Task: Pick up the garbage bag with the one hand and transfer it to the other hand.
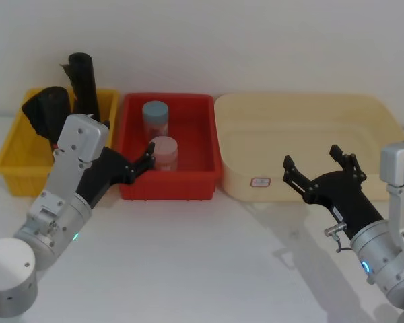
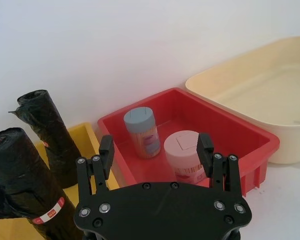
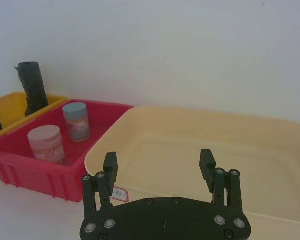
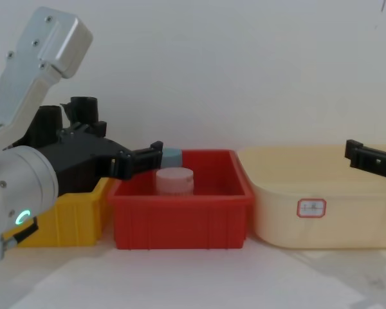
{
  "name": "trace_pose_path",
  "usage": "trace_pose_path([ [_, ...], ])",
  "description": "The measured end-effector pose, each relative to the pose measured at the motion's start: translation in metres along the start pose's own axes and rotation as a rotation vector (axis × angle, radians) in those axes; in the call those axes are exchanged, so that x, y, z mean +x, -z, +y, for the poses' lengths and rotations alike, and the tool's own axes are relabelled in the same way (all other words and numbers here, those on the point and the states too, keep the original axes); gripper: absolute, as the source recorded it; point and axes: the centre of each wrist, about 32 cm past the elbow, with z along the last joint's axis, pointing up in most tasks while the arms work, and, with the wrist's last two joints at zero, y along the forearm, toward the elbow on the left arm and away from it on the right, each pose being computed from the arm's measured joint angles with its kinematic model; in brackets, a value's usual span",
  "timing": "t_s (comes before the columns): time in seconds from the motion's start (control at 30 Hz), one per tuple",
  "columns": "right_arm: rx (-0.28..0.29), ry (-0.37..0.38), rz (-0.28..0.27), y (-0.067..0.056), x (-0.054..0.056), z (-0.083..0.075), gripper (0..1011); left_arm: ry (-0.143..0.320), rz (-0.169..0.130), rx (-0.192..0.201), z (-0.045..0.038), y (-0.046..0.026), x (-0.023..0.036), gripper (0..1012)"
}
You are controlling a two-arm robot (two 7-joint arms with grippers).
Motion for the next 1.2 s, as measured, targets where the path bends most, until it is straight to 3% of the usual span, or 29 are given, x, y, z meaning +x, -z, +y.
trace_pose_path([
  [1.03, 0.000, 0.000, 0.000, 0.0000, 0.0000, 0.0000, 1000, -0.001, 0.000, 0.000, -0.0001, -0.0001, 0.0001, 1001],
  [1.2, 0.000, 0.000, 0.000, 0.0000, 0.0000, 0.0000, 1000, -0.010, 0.003, 0.006, 0.0000, -0.0030, 0.0011, 1001],
])
